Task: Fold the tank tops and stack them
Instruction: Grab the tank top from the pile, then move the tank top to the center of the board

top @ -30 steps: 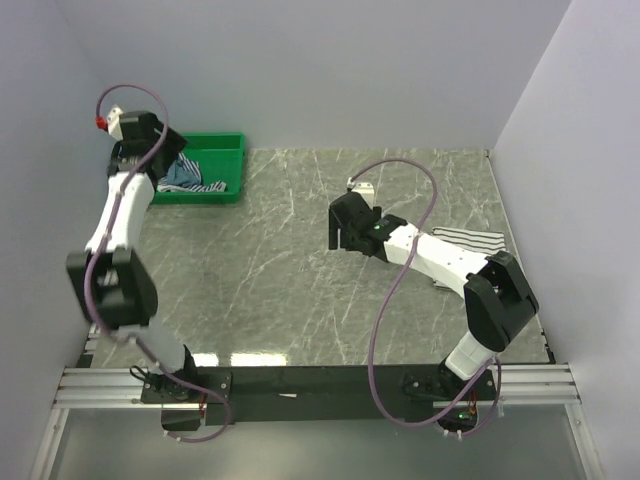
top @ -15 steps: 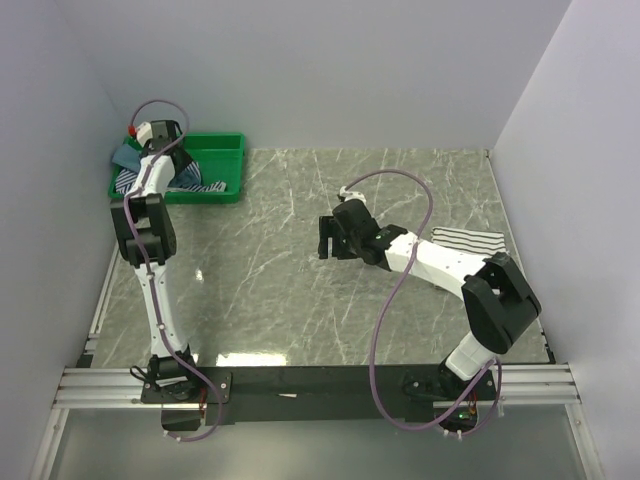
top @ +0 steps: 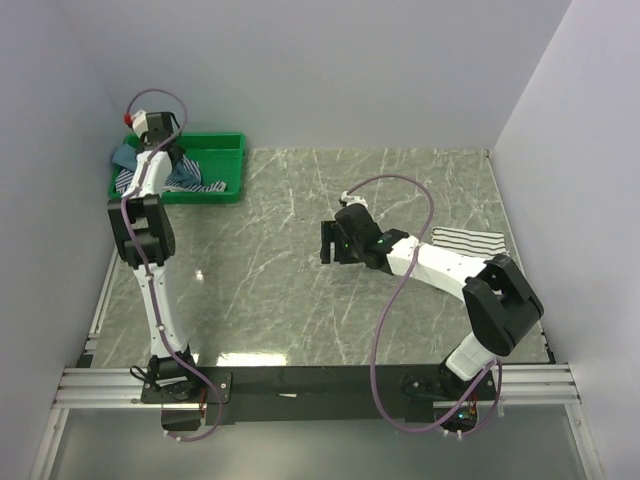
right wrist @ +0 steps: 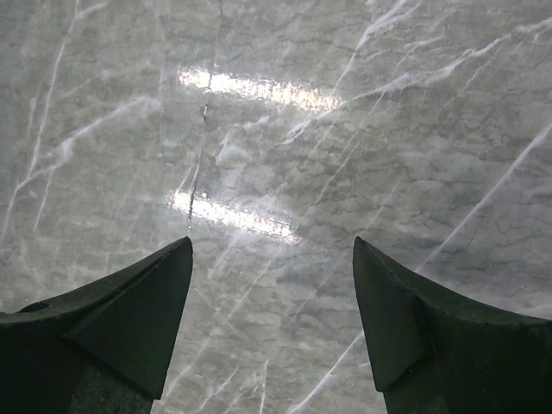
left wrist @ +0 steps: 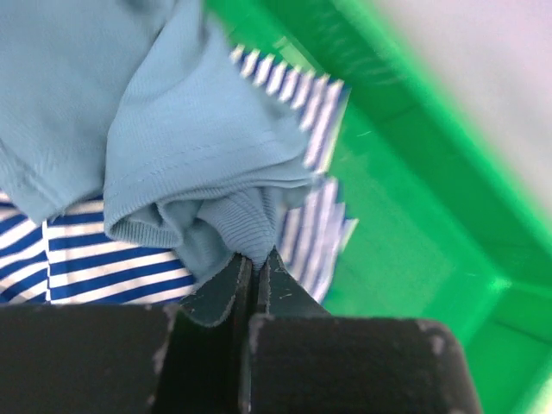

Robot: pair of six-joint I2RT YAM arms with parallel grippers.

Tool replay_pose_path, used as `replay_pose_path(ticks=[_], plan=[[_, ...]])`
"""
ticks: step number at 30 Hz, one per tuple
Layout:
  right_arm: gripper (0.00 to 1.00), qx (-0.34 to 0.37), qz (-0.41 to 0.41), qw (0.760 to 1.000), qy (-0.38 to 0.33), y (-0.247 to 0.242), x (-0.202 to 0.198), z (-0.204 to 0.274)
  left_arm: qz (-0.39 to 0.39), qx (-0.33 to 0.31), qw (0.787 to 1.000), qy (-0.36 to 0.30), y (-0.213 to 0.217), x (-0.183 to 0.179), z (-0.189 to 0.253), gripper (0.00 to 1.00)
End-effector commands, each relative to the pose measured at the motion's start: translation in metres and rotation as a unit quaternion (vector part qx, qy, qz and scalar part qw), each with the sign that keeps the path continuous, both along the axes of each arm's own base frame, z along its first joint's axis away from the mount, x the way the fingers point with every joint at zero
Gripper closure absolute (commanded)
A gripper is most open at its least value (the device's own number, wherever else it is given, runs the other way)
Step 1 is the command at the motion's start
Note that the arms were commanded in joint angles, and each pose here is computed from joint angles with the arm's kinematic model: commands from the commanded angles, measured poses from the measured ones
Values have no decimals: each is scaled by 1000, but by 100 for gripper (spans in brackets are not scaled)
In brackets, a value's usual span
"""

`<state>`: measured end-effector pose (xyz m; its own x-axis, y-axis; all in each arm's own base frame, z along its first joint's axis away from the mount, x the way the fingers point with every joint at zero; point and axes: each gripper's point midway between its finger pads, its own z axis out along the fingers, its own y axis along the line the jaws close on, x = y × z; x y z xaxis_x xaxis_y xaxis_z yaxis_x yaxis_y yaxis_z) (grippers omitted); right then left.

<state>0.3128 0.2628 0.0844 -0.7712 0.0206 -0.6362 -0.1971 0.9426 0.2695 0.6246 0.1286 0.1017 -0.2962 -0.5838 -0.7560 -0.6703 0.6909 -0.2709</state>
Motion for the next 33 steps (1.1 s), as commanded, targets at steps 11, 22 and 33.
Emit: replay_pose_path(ticks=[11,22,33], plan=[[19,59,-22,992,-110,7,46,110,-167,103,898,-395,-135,-95,442,100],[19,81,-122,962,-230,-62,33,203,-317,15,796,-516,-304,-275,534,100],[16,73,-128,968,-203,-82,41,176,-340,-135,882,-298,-374,-152,323,72]])
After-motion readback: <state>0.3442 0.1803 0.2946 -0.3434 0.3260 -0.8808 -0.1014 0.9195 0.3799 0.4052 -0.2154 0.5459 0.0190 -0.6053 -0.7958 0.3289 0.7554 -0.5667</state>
